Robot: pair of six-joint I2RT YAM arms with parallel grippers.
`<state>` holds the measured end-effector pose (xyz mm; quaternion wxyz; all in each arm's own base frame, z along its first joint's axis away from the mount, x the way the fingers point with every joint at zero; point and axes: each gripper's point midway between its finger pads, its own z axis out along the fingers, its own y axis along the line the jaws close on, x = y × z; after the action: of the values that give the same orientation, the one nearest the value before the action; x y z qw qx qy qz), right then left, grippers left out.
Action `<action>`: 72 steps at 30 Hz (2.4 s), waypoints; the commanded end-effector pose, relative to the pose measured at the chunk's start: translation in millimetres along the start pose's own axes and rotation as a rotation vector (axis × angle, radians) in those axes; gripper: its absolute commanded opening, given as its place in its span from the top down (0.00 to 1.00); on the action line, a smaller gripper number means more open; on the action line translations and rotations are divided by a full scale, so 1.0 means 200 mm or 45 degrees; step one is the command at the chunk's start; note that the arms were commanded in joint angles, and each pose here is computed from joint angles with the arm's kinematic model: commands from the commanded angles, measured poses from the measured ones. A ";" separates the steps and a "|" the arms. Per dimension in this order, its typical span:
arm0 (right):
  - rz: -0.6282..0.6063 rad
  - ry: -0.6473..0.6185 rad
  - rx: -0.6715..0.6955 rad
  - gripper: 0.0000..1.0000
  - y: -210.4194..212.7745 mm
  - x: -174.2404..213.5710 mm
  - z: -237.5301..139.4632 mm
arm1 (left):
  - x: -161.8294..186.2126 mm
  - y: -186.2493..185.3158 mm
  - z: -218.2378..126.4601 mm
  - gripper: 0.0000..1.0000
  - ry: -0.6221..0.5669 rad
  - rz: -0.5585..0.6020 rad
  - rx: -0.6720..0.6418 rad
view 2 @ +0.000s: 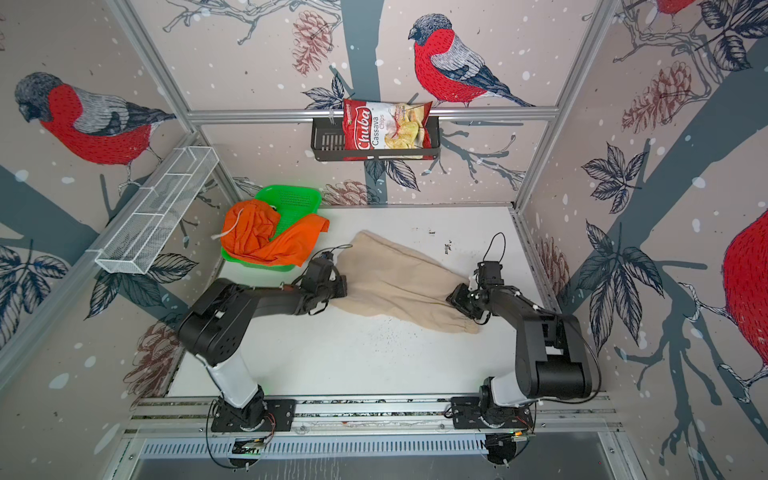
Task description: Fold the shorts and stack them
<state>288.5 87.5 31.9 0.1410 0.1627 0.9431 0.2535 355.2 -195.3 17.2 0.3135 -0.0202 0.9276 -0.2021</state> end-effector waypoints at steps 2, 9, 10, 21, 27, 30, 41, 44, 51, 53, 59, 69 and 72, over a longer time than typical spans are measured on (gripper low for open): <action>-0.110 -0.007 0.021 0.43 0.07 0.06 -0.08 | 0.24 0.10 -0.16 0.94 0.087 -0.107 -0.074; -0.182 -0.340 0.014 0.35 0.19 -0.25 -0.41 | -0.07 -0.07 -0.39 0.46 -0.080 0.129 0.009; -0.144 -0.372 0.010 0.34 0.16 -0.30 -0.45 | -0.14 -0.12 -0.41 0.44 -0.110 0.223 0.037; 0.114 -0.256 -0.022 0.29 -0.17 -0.32 -0.34 | -0.58 -0.33 -0.33 0.39 -0.156 0.776 0.101; 0.156 -0.187 -0.027 0.29 -0.23 -0.24 -0.23 | -0.46 -0.49 -0.15 0.44 0.060 0.749 0.339; 0.167 -0.144 -0.081 0.30 -0.19 -0.20 -0.16 | -0.38 -0.66 -0.13 0.44 0.040 0.866 0.406; 0.156 -0.320 -0.162 0.30 -0.10 -0.36 -0.33 | 0.17 -1.50 -0.22 0.24 -0.063 1.453 0.852; 0.203 -0.430 -0.194 0.29 -0.14 -0.41 -0.46 | 0.36 -1.64 -0.20 0.21 -0.065 1.609 0.920; 0.306 -0.575 -0.238 0.28 -0.24 -0.41 -0.63 | 0.67 -1.83 -0.11 0.19 -0.015 1.781 1.046; 0.330 -0.571 -0.245 0.28 -0.26 -0.39 -0.61 | 0.72 -1.85 -0.06 0.19 -0.003 1.808 1.050; 0.365 -0.504 -0.281 0.27 -0.28 -0.34 -0.53 | 0.82 -1.79 0.09 0.19 0.063 1.827 0.997; 0.434 -0.365 -0.413 0.19 -0.22 -0.22 -0.45 | 0.70 -1.80 0.10 0.69 -0.096 1.655 0.874; 0.468 -0.294 -0.499 0.17 -0.16 -0.17 -0.42 | 0.62 -1.82 0.01 0.80 -0.249 1.555 0.915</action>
<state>283.8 -3.5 83.6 0.2461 0.3335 0.8246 0.3850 215.0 -543.1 52.5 0.3751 0.6395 0.6227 -0.2502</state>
